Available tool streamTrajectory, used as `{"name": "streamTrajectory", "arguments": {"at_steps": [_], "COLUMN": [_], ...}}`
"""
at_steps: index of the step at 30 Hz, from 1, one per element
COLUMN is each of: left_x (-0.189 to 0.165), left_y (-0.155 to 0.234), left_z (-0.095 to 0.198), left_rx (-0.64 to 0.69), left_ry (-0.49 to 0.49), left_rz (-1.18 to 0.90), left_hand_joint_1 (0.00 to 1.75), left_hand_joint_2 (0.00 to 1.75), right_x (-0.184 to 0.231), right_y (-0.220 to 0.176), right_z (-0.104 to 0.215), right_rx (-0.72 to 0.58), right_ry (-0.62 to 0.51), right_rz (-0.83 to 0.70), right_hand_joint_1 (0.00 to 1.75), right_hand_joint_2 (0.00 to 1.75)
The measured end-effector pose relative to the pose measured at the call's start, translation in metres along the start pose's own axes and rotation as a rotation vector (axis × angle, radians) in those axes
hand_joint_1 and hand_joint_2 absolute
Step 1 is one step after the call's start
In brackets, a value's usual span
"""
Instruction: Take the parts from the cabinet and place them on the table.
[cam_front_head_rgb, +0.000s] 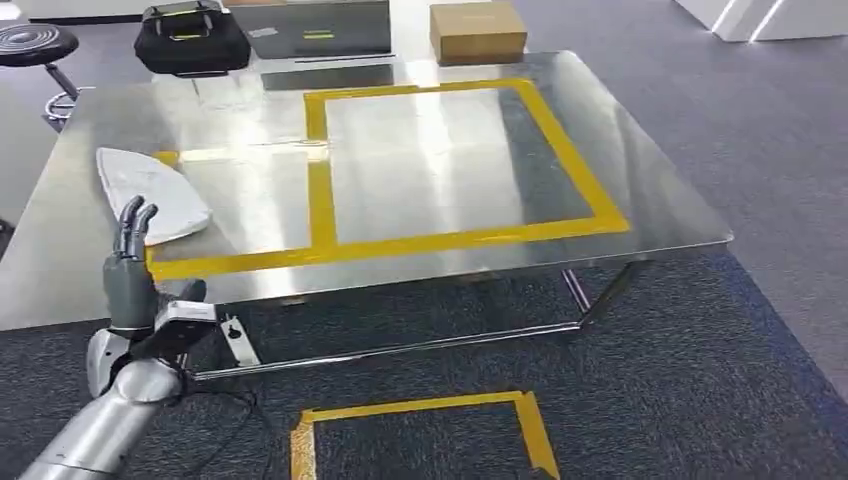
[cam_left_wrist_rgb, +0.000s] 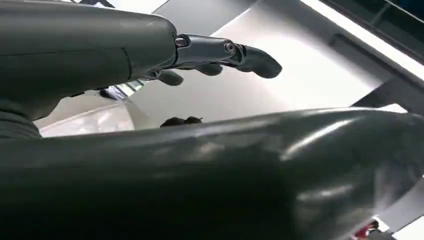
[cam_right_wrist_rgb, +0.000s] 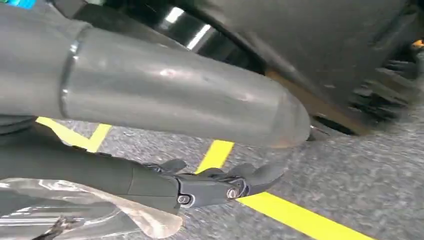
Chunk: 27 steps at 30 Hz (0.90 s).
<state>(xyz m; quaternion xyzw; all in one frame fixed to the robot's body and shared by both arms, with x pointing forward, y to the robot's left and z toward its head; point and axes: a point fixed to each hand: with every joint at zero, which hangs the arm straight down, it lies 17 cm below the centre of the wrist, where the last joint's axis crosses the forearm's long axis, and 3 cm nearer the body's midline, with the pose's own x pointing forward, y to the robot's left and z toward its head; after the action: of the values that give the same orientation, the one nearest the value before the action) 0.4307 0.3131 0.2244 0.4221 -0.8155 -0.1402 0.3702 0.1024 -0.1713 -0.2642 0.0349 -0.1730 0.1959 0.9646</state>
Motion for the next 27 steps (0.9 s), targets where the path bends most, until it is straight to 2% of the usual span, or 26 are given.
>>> {"name": "streamTrajectory", "arguments": {"at_steps": [5,12,15,21,25,27], "left_x": [0.011,-0.006,-0.011,-0.039,-0.047,-0.057], "left_y": [0.010,0.013,0.014,0.020,0.016,0.010], "left_z": [0.020,0.063,0.072,0.105,0.118,0.130], "left_rx": [0.016,-0.008,-0.015,-0.023,-0.038,-0.063], "left_ry": [0.014,0.121,0.143,0.276,0.320,0.385], "left_rz": [0.034,0.048,0.040,0.033,0.034,0.047], "left_hand_joint_1": [0.00,0.00,0.00,0.00,0.00,0.00], "left_hand_joint_2": [0.00,0.00,0.00,0.00,0.00,0.00], "right_x": [-0.009,-0.014,-0.013,-0.016,-0.017,-0.017], "right_y": [0.004,0.005,0.005,0.006,0.005,0.004], "right_z": [0.002,0.003,0.003,0.003,0.003,0.003], "right_rx": [0.004,0.005,0.004,0.005,0.004,0.002], "right_ry": [0.005,0.008,0.008,0.011,0.012,0.008], "right_rz": [-0.006,-0.013,-0.014,-0.018,-0.019,-0.021], "right_hand_joint_1": [0.00,0.00,0.00,0.00,0.00,0.00], "right_hand_joint_2": [0.00,0.00,0.00,0.00,0.00,0.00]}}
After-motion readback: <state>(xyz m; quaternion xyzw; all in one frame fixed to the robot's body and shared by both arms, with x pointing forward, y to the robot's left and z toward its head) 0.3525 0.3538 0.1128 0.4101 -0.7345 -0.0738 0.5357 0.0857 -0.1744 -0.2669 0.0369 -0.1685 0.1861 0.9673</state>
